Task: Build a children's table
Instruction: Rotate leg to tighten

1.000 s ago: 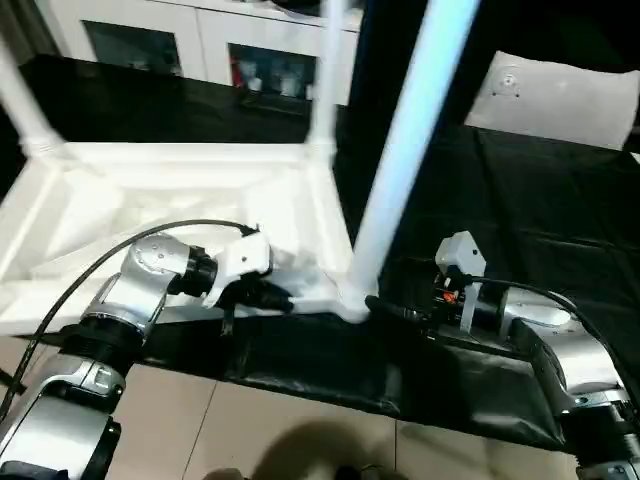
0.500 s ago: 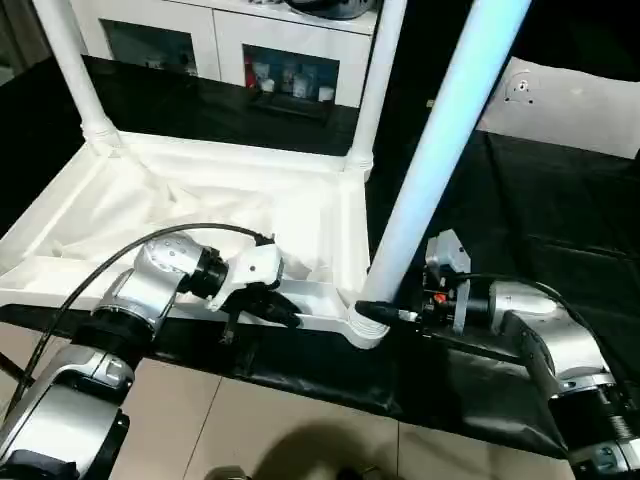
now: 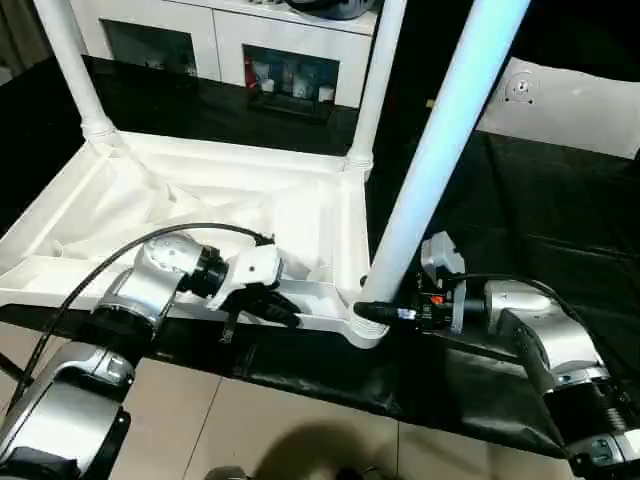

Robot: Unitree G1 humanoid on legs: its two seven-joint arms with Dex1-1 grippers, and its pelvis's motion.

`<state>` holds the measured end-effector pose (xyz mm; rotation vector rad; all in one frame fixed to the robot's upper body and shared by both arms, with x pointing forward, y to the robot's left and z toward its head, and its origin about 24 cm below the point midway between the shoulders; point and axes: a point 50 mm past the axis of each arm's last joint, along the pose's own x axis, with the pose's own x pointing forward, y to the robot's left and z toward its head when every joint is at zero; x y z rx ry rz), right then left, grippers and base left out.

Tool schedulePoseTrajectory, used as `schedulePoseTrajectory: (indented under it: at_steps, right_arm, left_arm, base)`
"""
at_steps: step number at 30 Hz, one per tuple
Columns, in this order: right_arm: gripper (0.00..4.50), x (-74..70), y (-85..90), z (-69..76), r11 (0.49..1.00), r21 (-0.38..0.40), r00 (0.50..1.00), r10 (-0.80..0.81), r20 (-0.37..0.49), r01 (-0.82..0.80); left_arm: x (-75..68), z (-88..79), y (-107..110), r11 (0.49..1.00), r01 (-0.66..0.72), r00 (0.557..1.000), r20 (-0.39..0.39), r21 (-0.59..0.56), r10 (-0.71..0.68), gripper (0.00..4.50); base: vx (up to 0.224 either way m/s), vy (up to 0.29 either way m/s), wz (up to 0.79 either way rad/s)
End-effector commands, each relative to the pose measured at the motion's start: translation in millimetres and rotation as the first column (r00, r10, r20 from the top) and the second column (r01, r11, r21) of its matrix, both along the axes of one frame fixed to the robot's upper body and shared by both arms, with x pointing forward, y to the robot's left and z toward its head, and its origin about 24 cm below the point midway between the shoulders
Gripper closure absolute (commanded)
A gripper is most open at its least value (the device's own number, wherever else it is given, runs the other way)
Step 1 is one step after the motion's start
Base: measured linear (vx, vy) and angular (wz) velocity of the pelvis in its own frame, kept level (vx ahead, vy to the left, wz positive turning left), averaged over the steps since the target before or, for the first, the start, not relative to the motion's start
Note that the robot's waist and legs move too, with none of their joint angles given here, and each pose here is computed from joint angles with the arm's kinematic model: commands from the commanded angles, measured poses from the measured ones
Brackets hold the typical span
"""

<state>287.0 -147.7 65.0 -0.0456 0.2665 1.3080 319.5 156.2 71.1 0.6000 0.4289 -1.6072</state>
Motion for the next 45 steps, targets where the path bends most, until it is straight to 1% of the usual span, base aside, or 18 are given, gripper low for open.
schedulePoseTrajectory:
  at_steps: [1,7,11,15,17,18,22,23,24,26,30,31,33,35,37,40,43,45]
  right_arm:
    - [2.50,-1.3,-1.8,-0.7,1.000,0.000,0.999,0.026,-0.021,-0.026]
    - [2.52,-5.0,-0.1,-3.9,0.999,0.002,0.999,0.034,-0.028,-0.034]
    - [2.52,-8.2,1.9,-6.3,1.000,0.018,0.999,0.006,-0.045,-0.005]
    - [2.52,-7.5,9.4,-17.8,0.987,0.028,0.984,-0.155,-0.087,0.158]
    - [2.52,0.2,19.2,-26.7,0.951,0.009,0.947,-0.307,-0.098,0.309]
    - [2.52,8.4,30.5,-33.0,0.899,-0.005,0.892,-0.435,-0.125,0.438]
    - [2.54,19.7,50.2,-36.5,0.821,-0.006,0.810,-0.563,-0.165,0.570]
    - [2.54,21.4,54.0,-36.6,0.809,-0.010,0.797,-0.581,-0.167,0.587]
    - [2.54,27.8,70.1,-35.4,0.767,-0.017,0.755,-0.635,-0.164,0.642]
    - [2.54,33.5,86.8,-32.0,0.734,-0.032,0.721,-0.674,-0.162,0.678]
    - [2.54,40.6,104.2,-24.9,0.686,-0.020,0.673,-0.718,-0.176,0.727]
    - [2.54,41.2,105.4,-23.1,0.684,-0.006,0.672,-0.719,-0.176,0.730]
    - [1.98,41.9,105.2,-21.1,0.681,0.005,0.672,-0.722,-0.163,0.733]
    - [1.75,42.6,103.5,-20.8,0.676,0.009,0.668,-0.726,-0.166,0.737]
    - [1.48,44.5,96.1,-20.3,0.660,0.020,0.655,-0.741,-0.150,0.751]
    - [1.27,45.0,86.5,-18.5,0.666,0.041,0.666,-0.737,-0.114,0.744]
    - [0.92,43.3,73.1,-16.5,0.688,0.072,0.691,-0.716,-0.095,0.722]
    - [0.80,40.4,54.5,-15.0,0.729,0.094,0.735,-0.676,-0.061,0.678]
  left_arm:
    - [-1.6,-0.8,-4,0.997,0.066,0.998,-0.002,0.050,-0.066,4.50]
    - [-0.3,-2.7,-2,0.998,0.042,0.999,0.001,0.056,-0.042,4.50]
    - [3.2,-3.2,-4,0.999,-0.034,0.999,-0.007,0.014,0.034,4.50]
    - [14.0,-5.7,-12,0.974,-0.225,0.974,0.025,-0.035,0.226,4.50]
    - [19.5,-6.4,-22,0.939,-0.330,0.943,0.016,-0.095,0.333,4.50]
    - [23.6,-7.2,-31,0.908,-0.404,0.913,0.018,-0.116,0.408,4.50]
    - [31.1,-5.5,-48,0.850,-0.504,0.859,0.017,-0.157,0.512,4.50]
    - [32.7,-4.6,-51,0.836,-0.522,0.847,0.014,-0.167,0.532,4.50]
    - [38.1,-1.0,-63,0.787,-0.585,0.802,0.005,-0.196,0.597,4.50]
    - [42.3,3.2,-76,0.742,-0.631,0.761,0.007,-0.227,0.649,4.50]
    - [44.0,6.6,-89,0.705,-0.667,0.723,0.017,-0.242,0.690,4.50]
    - [43.5,6.4,-90,0.706,-0.666,0.724,0.018,-0.239,0.689,4.50]
    - [42.5,5.9,-91,0.714,-0.660,0.730,0.023,-0.234,0.683,4.50]
    - [41.6,4.6,-89,0.723,-0.654,0.737,0.029,-0.222,0.675,4.50]
    - [39.6,1.1,-80,0.742,-0.644,0.750,0.036,-0.189,0.660,4.50]
    - [37.5,-1.5,-71,0.755,-0.632,0.763,0.033,-0.172,0.646,4.50]
    - [34.4,-5.4,-59,0.784,-0.604,0.787,0.047,-0.142,0.615,4.50]
    - [30.8,-9.4,-45,0.814,-0.572,0.814,0.058,-0.100,0.578,4.50]
  base:
    - [0.000,0.000,0.00]
    - [0.000,0.000,0.00]
    - [0.000,0.000,0.00]
    - [0.000,0.000,0.00]
    - [0.000,0.000,0.00]
    - [0.000,0.000,0.00]
    - [-0.047,0.009,-0.04]
    - [0.000,0.000,0.00]
    - [0.000,0.000,0.00]
    - [0.000,0.000,0.00]
    - [0.000,0.000,0.00]
    - [0.000,0.000,0.00]
    - [0.000,0.000,0.00]
    - [0.000,0.000,0.00]
    - [0.000,0.000,0.00]
    - [0.000,0.000,0.00]
    - [0.038,-0.022,0.00]
    - [0.062,-0.056,-0.01]
